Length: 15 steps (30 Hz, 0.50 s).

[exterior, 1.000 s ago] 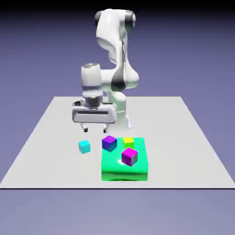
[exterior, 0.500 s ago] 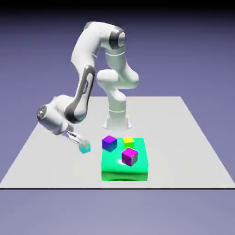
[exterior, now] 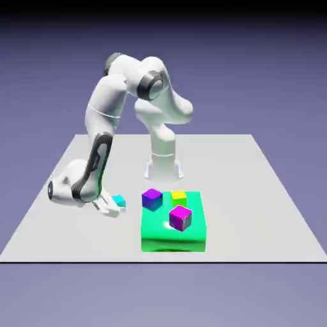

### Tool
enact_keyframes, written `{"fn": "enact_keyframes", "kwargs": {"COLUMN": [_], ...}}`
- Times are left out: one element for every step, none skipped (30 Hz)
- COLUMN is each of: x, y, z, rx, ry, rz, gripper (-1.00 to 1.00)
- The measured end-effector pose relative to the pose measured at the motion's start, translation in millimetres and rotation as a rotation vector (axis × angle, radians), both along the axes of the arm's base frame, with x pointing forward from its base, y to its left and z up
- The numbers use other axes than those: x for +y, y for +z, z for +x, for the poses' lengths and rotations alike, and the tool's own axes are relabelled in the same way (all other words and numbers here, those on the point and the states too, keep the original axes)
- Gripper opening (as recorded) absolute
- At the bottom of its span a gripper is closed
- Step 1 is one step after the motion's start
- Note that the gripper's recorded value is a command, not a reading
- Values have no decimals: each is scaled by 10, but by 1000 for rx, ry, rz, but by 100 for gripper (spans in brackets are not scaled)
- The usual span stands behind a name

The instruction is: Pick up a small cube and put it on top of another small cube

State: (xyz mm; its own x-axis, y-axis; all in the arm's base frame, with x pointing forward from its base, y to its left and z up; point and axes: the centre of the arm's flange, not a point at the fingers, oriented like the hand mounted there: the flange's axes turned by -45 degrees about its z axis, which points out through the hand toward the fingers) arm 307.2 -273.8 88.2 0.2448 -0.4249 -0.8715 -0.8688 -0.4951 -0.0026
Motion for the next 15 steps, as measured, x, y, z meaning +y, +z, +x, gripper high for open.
{"fn": "enact_keyframes", "kwargs": {"x": [-120, -239, -239, -211, -40, 155, 360, 572, 793, 1021, 1254, 1493, 1732, 1929, 2124], "y": [141, 288, 376, 462, 563, 671, 786, 909, 1038, 1173, 1315, 1463, 1609, 1694, 1781], "z": [70, 130, 324, 541, 762, 971, 1166, 1348, 1515, 1668, 1806, 1929, 2029, 2061, 2085], "rx": [0, 1, -31, -70, -83, -92, -100, -108, -114, -120, -126, -131, -134, -118, -101], "ry": [0, 0, 15, 33, 118, 210, 302, 393, 483, 573, 662, 750, 836, 916, 995], "rz": [0, -1, -6, -11, 2, 14, 24, 31, 36, 37, 36, 32, 25, 22, 16], "gripper": [-100, -100, -100, -100, -100, -100, -100, -100, -100, -100, -100, -100, -100, -100, -100]}}
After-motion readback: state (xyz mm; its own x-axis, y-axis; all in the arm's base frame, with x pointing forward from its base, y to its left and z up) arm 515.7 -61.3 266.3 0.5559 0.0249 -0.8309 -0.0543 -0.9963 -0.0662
